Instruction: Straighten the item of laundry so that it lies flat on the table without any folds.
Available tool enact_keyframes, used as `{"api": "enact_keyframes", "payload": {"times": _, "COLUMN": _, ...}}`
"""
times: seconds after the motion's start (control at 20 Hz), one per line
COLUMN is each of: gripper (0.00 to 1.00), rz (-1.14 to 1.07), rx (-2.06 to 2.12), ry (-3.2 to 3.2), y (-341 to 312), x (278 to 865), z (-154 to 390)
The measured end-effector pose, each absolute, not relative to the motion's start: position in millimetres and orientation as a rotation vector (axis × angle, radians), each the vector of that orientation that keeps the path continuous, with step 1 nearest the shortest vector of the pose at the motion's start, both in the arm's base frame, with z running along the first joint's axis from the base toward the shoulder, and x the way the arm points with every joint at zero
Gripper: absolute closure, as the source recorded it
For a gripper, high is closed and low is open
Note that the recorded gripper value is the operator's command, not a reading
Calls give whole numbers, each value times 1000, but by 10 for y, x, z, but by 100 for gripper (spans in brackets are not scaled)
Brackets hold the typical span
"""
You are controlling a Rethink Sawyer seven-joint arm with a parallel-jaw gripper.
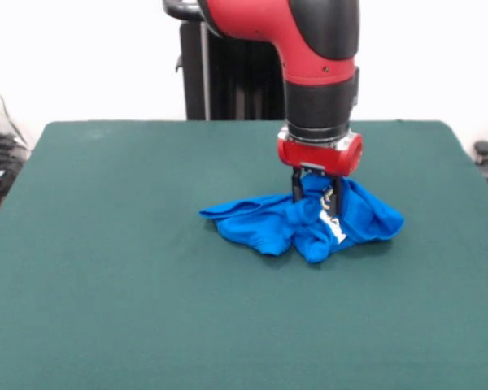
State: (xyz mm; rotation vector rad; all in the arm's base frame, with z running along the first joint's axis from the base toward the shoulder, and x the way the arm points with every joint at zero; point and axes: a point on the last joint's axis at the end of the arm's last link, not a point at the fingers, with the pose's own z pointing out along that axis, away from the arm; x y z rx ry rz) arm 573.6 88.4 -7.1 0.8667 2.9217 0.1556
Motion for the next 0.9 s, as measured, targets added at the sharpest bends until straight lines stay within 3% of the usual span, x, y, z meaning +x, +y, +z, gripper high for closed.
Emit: {"api": "enact_keyframes", "payload": {"times": 0.9, "gripper": 0, "rz": 84, "rx": 848, "ry": 2927, "y": 772, "x": 5765, "z": -65}}
